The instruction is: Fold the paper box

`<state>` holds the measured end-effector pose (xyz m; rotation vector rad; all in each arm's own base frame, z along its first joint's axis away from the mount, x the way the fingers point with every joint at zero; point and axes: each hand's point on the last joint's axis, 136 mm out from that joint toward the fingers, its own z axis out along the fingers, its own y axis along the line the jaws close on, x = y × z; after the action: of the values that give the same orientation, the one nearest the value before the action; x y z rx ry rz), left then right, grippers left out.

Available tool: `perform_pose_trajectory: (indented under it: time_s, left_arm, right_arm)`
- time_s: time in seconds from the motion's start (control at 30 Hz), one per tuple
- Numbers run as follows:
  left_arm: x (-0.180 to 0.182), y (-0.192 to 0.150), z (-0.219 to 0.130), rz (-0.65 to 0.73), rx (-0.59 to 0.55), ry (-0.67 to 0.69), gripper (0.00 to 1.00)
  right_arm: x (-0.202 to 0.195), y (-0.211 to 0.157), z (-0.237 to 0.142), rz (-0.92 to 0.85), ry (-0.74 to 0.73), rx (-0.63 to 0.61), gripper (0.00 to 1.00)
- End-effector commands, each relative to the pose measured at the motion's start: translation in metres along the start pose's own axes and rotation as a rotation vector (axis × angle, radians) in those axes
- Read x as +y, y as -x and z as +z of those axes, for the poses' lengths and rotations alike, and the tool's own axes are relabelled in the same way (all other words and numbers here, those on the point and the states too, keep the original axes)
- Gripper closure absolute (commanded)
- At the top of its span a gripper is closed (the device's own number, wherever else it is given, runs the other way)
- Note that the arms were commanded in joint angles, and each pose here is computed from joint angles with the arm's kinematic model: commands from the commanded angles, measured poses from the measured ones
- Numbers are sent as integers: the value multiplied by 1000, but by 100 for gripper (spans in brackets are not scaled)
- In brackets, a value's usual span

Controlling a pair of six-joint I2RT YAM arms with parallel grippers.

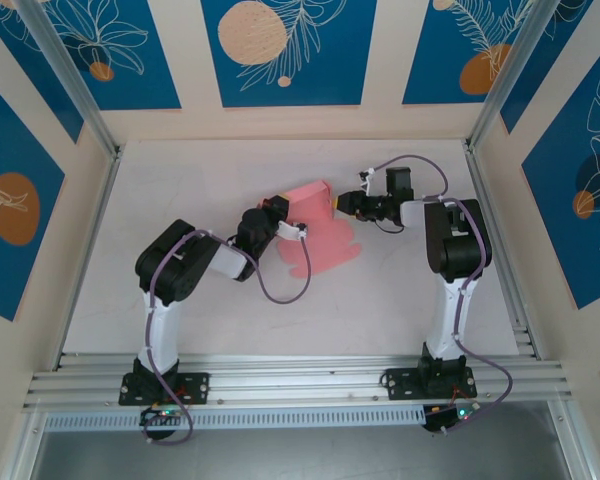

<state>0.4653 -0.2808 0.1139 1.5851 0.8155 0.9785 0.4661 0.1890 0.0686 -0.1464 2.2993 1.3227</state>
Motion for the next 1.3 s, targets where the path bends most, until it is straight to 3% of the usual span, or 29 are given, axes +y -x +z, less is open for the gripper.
perform_pose_trajectory:
  time_s: [0.0, 0.53, 1.27]
  left_arm:
    - [-18, 15, -6, 72, -43, -53, 100]
    - [-21, 25, -8, 85, -74, -69, 99]
    - [-40, 37, -27, -164, -214, -404, 97]
  right_arm:
    - [19, 2, -2, -101, 10, 3, 54]
    - [8, -6, 10, -129, -145, 29, 47]
    - [18, 10, 22, -152, -201, -17, 47]
